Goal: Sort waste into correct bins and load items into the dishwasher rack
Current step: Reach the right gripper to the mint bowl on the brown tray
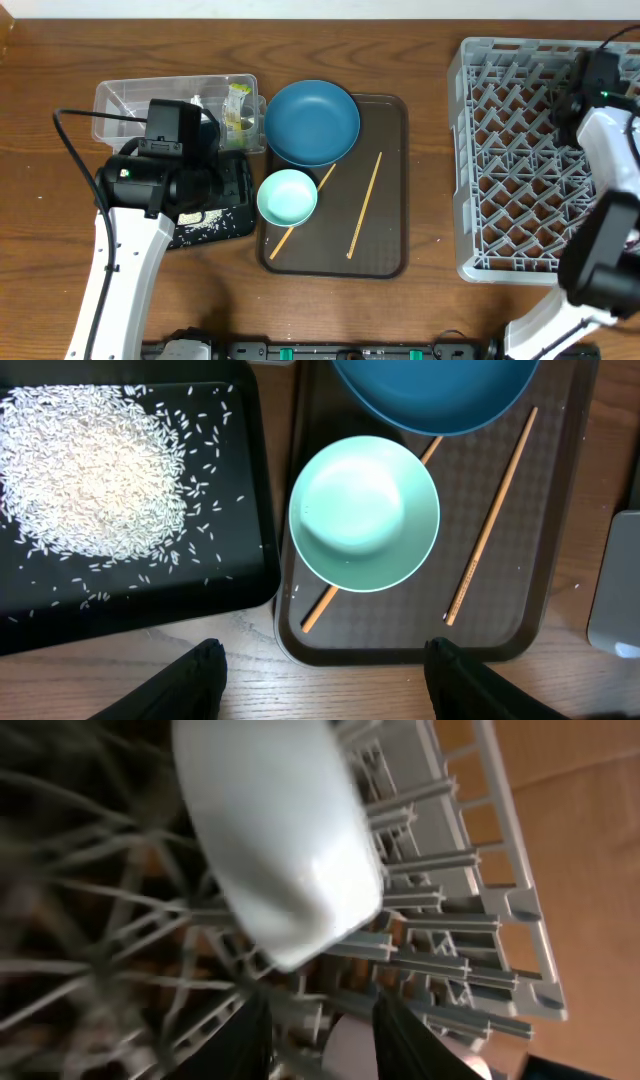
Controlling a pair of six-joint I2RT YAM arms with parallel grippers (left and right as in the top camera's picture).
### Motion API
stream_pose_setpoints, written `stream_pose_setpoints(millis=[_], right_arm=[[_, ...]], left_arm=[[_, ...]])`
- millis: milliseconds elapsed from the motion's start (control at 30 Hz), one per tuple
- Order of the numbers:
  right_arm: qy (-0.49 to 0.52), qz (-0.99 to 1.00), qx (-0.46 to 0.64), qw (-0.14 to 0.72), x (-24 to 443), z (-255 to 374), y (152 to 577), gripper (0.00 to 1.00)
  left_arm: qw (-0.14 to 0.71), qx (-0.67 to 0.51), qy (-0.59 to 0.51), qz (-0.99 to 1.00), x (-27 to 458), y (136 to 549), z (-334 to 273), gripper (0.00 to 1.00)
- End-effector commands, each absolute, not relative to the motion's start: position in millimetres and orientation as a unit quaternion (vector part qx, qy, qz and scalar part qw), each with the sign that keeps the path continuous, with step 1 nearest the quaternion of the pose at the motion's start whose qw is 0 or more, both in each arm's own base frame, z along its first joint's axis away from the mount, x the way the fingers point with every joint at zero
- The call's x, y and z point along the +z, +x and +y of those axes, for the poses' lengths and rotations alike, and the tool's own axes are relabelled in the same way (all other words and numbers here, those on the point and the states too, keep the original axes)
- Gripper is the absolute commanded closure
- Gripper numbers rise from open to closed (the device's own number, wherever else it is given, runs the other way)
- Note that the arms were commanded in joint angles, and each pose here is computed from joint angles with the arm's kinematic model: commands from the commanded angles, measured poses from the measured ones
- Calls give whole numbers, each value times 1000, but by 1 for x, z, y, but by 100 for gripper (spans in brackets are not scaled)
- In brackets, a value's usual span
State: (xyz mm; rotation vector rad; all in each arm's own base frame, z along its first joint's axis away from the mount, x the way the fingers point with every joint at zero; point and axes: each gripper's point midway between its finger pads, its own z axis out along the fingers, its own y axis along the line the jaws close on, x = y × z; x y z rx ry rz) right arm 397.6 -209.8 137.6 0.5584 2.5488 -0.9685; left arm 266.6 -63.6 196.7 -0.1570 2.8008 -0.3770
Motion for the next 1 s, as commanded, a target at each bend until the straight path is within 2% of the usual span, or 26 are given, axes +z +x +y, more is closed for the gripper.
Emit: stream_pose_setpoints(millis=[0,167,333,433,467,667,733,967], right_arm=[[163,926,-206,273,180,-143,418,61],[48,942,26,330,210,-18,431,54],[-18,943,141,301,209,84,418,49],[-54,948,161,268,196,134,404,49],[-66,950,165,258,191,149,399,49],[-126,958,183,180,145,237,362,49],[-130,962,184,155,128,256,351,49],[-126,976,153,93,68,300,320,48]], left_arm=[[152,-128,-64,978,195,267,-61,34],[150,-116,-67,980,194,265,-57,34],[138,-70,-79,985,189,258,-41,34],[130,-8,-142,981,186,251,-17,33],[128,4,-157,979,185,248,-12,30],[124,51,-206,969,185,240,6,25],[125,69,-220,965,186,238,12,20],[125,75,-219,965,186,238,14,16]])
